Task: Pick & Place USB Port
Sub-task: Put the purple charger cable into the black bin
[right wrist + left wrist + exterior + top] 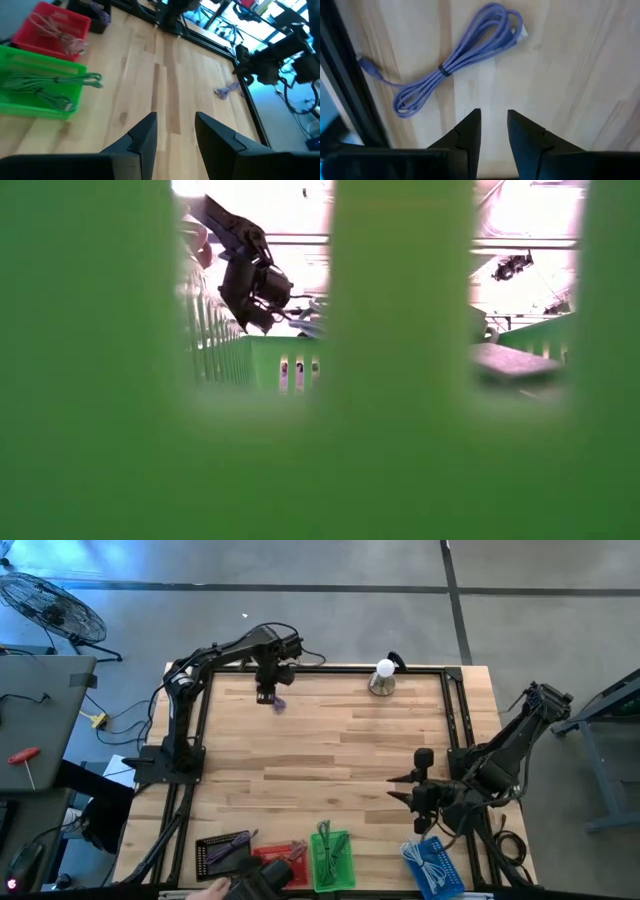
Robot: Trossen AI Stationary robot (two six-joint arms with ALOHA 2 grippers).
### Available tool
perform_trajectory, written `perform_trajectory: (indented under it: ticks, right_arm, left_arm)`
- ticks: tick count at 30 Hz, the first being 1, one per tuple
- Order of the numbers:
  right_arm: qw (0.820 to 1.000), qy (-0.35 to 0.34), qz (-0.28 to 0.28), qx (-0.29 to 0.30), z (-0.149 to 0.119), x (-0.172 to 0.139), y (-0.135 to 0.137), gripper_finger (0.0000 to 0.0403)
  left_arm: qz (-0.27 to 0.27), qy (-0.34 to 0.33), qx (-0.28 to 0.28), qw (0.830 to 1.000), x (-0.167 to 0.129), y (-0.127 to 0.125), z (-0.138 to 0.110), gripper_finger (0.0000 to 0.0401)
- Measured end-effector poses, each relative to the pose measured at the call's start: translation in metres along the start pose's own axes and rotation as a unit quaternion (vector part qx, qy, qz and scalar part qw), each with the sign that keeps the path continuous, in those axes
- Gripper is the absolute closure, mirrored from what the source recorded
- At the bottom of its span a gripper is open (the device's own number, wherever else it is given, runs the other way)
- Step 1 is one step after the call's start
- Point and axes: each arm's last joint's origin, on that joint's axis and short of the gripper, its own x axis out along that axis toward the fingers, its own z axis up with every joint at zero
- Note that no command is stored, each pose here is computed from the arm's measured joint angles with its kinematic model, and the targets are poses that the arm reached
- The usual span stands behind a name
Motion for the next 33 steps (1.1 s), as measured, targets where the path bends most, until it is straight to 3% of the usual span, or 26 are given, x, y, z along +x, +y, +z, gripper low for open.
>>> perform_trajectory:
  ticks: [6, 13, 17, 24, 33]
  right_arm:
    - [1.0, 0.02, -0.008, 0.01, -0.001, 0.01, -0.01, 0.0279]
    - [0.999, 0.036, 0.022, 0.022, -0.001, 0.017, -0.015, 0.0279]
    - [0.999, 0.039, 0.021, 0.021, -0.002, 0.018, -0.016, 0.0279]
    - [0.999, 0.04, 0.021, 0.022, -0.002, 0.018, -0.016, 0.0279]
    - [0.999, 0.042, 0.021, 0.02, -0.002, 0.018, -0.016, 0.0279]
  left_arm:
    - [-0.039, -0.035, -0.062, 0.997, 0.001, 0.008, -0.005, 0.0288]
    - [-0.03, -0.055, -0.076, 0.995, 0.001, 0.01, -0.001, 0.0215]
    - [-0.022, -0.051, 0.003, 0.998, 0.001, 0.01, -0.001, 0.0186]
    - [0.007, -0.045, 0.114, 0.992, 0.001, 0.012, -0.001, 0.0188]
    - [0.026, -0.044, 0.148, 0.988, 0.009, 0.018, 0.007, 0.0195]
